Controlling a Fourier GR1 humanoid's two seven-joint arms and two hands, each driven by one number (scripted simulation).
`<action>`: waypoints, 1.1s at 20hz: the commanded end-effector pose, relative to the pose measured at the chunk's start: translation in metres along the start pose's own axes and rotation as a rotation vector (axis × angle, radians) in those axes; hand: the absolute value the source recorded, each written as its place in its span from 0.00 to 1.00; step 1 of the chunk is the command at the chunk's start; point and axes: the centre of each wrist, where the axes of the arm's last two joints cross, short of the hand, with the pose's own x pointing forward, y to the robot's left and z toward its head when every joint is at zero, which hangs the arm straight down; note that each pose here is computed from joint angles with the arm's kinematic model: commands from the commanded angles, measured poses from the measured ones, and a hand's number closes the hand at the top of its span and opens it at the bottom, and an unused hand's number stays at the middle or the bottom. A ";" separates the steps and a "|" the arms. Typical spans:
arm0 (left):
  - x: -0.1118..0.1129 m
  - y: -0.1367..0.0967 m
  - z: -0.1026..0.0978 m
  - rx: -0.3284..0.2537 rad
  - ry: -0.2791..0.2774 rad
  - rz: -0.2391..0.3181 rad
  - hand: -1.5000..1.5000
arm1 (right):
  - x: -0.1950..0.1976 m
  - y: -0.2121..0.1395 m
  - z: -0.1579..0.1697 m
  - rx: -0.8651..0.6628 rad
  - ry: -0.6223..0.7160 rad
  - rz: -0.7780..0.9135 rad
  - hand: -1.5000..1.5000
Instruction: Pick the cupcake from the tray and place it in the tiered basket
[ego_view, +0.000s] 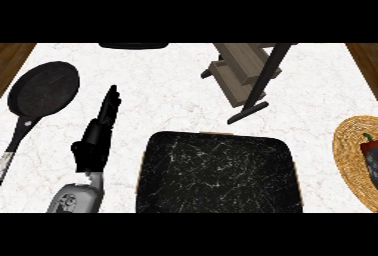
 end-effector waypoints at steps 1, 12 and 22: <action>-0.001 -0.003 -0.004 0.009 0.010 0.016 0.50 | -0.007 0.020 -0.017 0.051 0.053 -0.159 0.00; 0.005 0.000 0.001 0.026 -0.014 -0.013 0.50 | -0.068 -0.022 -0.019 -0.153 0.116 -0.563 0.00; -0.001 0.005 0.003 0.029 0.015 0.004 0.50 | -0.214 -0.066 0.017 -0.235 0.302 -0.804 0.00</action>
